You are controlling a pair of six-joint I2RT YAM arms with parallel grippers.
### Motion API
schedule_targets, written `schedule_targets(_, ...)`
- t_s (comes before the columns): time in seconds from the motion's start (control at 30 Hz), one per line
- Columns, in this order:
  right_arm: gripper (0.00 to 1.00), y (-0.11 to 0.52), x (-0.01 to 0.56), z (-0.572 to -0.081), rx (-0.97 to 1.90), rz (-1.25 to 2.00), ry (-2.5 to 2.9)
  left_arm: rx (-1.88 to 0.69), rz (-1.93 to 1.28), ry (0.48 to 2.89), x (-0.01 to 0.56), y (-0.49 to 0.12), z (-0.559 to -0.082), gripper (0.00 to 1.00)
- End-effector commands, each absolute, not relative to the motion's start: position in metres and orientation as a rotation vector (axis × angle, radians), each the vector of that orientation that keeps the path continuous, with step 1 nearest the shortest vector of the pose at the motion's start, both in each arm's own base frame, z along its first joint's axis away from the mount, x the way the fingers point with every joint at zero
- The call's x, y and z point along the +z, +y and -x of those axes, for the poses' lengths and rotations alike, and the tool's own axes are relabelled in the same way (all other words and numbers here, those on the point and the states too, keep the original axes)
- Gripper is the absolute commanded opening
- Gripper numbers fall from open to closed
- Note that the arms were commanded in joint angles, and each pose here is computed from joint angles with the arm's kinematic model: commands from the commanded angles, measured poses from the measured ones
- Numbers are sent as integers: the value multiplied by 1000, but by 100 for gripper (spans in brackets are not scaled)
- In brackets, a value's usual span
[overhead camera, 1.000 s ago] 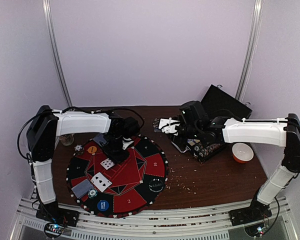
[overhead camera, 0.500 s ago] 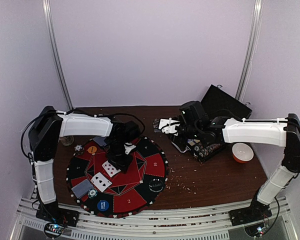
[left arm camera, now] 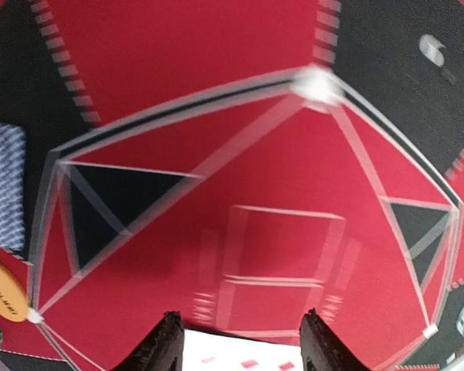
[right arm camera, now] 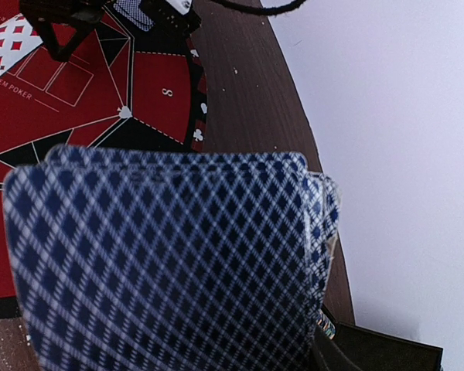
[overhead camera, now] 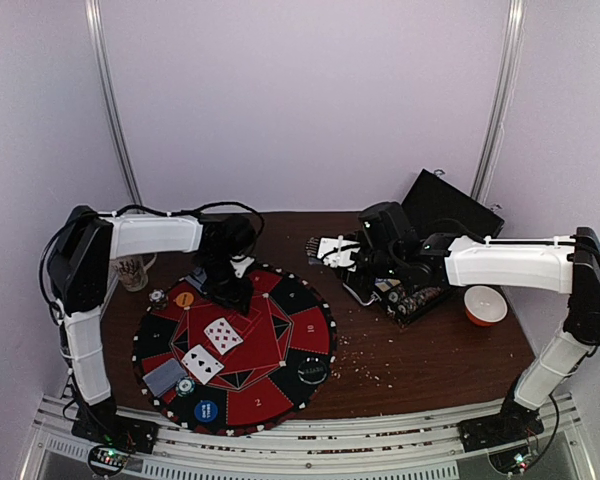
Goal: Distribute texas hold em gaming equipment
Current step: Adjust the poker card in the community card area.
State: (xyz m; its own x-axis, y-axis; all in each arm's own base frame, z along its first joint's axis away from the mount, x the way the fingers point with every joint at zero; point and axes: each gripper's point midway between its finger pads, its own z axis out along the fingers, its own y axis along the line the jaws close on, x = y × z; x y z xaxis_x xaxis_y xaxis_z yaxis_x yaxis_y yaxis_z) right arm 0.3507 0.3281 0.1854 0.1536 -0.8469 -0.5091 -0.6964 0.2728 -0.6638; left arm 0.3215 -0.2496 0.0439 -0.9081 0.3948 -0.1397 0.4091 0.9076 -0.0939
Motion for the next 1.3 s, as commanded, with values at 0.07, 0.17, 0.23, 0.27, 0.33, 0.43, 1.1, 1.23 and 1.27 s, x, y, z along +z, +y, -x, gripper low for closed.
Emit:
schedule_targets(0.07,43,323,199,-349,-175,1400,1599,-141,-433,2895,33,-223,-346,54)
schedule_targets(0.17,43,323,200,-349,-176,1400,1599,-184,-418,2925,22,-224,-337,51)
schedule_targets(0.23,43,323,200,-349,-175,1400,1598,-196,-402,2941,18,-222,-329,48)
schedule_targets(0.27,43,323,200,-349,-174,1400,1598,-183,-395,2958,14,-217,-323,45)
schedule_targets(0.33,43,323,200,-349,-172,1400,1599,-149,-378,2972,12,-209,-315,41)
schedule_targets(0.43,43,324,200,-349,-170,1400,1597,-73,-346,2988,13,-193,-304,41)
schedule_targets(1.1,43,324,196,-347,-166,1413,1598,-100,-193,2922,33,-185,-303,41)
schedule_targets(1.23,44,323,197,-347,-165,1413,1597,-139,-189,2888,46,-187,-316,43)
schedule_targets(1.27,43,324,197,-346,-164,1415,1596,-145,-178,2884,48,-184,-319,43)
